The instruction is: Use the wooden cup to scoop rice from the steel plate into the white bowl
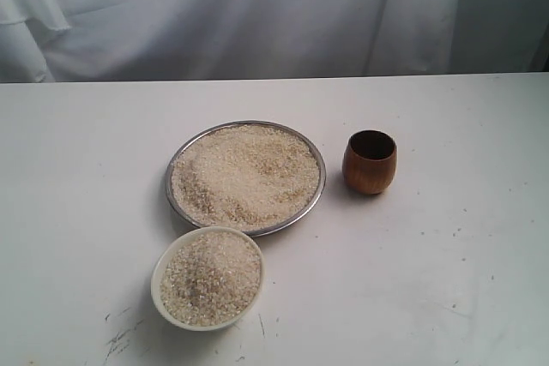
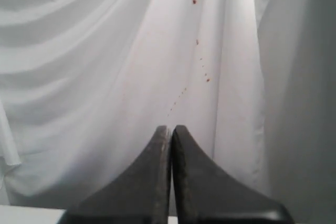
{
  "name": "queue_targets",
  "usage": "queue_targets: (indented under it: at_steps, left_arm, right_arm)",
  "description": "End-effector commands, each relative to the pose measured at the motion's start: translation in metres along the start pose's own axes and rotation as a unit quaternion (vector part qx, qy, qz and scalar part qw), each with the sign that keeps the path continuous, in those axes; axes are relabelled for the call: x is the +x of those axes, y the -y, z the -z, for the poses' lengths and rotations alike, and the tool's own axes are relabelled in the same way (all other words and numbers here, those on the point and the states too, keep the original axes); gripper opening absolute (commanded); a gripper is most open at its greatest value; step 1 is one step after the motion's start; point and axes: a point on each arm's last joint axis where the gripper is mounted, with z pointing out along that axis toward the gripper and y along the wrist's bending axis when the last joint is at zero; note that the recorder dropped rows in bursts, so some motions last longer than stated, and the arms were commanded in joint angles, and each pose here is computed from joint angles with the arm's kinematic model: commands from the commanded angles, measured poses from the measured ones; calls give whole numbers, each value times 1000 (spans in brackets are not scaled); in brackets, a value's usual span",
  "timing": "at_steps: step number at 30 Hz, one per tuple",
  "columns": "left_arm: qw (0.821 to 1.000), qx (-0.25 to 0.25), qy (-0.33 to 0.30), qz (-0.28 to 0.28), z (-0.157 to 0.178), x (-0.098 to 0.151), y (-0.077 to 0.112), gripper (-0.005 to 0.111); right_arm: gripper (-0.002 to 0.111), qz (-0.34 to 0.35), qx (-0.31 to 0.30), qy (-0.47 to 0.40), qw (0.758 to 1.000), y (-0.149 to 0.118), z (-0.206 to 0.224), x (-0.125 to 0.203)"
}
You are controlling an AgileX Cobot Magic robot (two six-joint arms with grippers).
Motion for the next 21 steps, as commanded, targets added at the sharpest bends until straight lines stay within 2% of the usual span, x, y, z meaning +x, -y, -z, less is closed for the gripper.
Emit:
queue_targets:
  at_steps: [1, 7, 13, 16, 21]
  left_arm:
    - [1000, 1, 3, 2, 0, 1, 0, 0]
    - [1000, 1, 3, 2, 0, 1, 0, 0]
    - [1000, 1, 3, 2, 0, 1, 0, 0]
    - [1000, 1, 3, 2, 0, 1, 0, 0]
    - [1000, 1, 3, 2, 0, 1, 0, 0]
  right_arm:
    - [0, 17, 45, 35, 998, 6, 18, -10]
    - [0, 23, 57, 53, 997, 7, 33, -10]
    - [0, 26, 114, 26, 993, 19, 52, 30]
    - [0, 32, 123, 17, 992, 20, 63, 50]
    - [0, 33, 139, 28, 989, 21, 76, 60]
